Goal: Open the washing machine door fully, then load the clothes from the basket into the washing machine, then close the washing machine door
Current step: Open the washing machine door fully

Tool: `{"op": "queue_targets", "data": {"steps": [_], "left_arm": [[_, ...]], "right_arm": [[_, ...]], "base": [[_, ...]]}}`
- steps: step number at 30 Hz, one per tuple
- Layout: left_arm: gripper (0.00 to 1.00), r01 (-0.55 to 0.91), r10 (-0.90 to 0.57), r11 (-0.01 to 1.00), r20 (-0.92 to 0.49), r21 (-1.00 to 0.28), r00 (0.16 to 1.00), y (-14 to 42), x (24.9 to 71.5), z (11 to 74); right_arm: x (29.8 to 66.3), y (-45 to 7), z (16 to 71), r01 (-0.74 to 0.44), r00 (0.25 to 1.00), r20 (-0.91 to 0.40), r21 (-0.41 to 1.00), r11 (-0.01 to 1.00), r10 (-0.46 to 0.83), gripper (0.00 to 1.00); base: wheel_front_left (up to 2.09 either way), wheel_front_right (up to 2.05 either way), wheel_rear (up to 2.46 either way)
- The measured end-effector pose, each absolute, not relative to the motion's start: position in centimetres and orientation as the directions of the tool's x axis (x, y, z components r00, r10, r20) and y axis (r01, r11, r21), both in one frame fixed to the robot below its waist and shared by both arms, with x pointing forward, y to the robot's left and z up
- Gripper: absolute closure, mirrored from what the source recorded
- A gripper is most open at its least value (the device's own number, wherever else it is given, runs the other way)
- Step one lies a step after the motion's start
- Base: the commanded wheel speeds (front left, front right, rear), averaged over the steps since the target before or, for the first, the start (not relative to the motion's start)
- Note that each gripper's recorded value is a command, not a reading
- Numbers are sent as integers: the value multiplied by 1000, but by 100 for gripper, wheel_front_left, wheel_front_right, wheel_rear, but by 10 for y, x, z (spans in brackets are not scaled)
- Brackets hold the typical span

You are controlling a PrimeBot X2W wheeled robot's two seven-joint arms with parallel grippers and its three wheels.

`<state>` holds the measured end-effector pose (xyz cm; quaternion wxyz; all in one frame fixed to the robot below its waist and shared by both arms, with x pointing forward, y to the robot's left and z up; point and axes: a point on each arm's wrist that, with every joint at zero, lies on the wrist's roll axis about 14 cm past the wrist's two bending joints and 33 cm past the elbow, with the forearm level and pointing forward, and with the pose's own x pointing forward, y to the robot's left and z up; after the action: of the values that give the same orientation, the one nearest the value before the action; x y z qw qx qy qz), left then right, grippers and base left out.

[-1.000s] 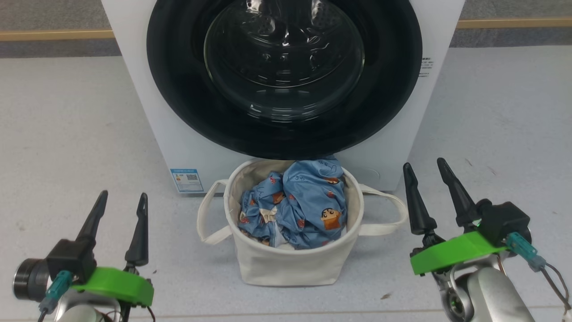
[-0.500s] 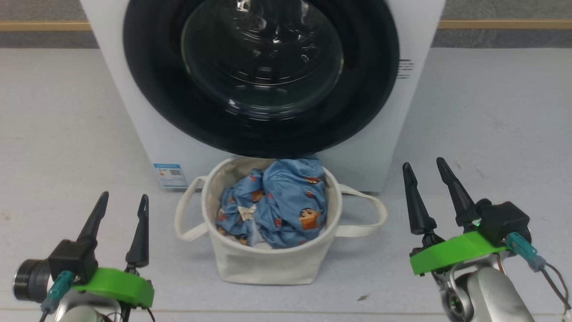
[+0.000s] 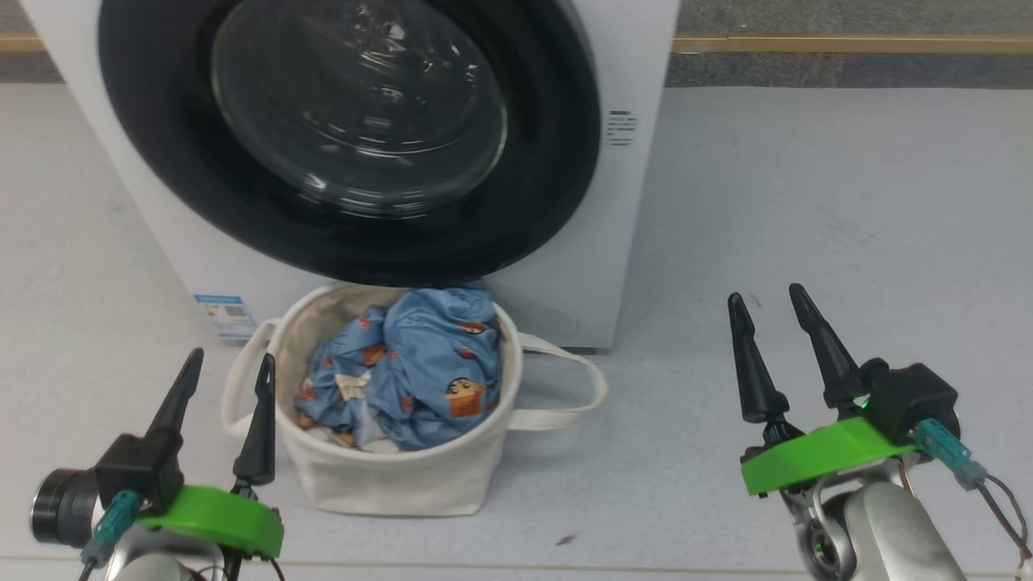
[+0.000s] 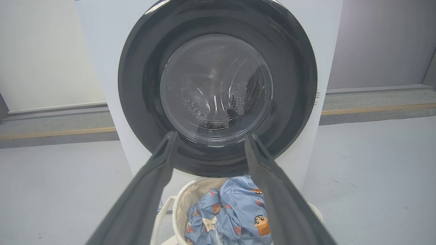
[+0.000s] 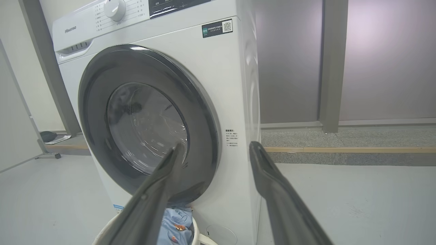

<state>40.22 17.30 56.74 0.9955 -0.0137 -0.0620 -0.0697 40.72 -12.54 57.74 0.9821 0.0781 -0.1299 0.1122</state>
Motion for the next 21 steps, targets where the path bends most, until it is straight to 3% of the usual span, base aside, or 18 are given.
{"op": "queue_targets", "data": {"steps": [10, 21], "left_arm": [[0, 160, -156, 987, 141, -18, 978, 169, 401, 568], [0, 179, -174, 984, 161, -17, 972, 165, 400, 570]], "right_arm": [[407, -129, 578, -231, 943, 272, 115, 966, 193, 0], [406, -130, 577, -229, 943, 269, 105, 968, 194, 0]], "base": [[83, 92, -175], [13, 13, -27]]}}
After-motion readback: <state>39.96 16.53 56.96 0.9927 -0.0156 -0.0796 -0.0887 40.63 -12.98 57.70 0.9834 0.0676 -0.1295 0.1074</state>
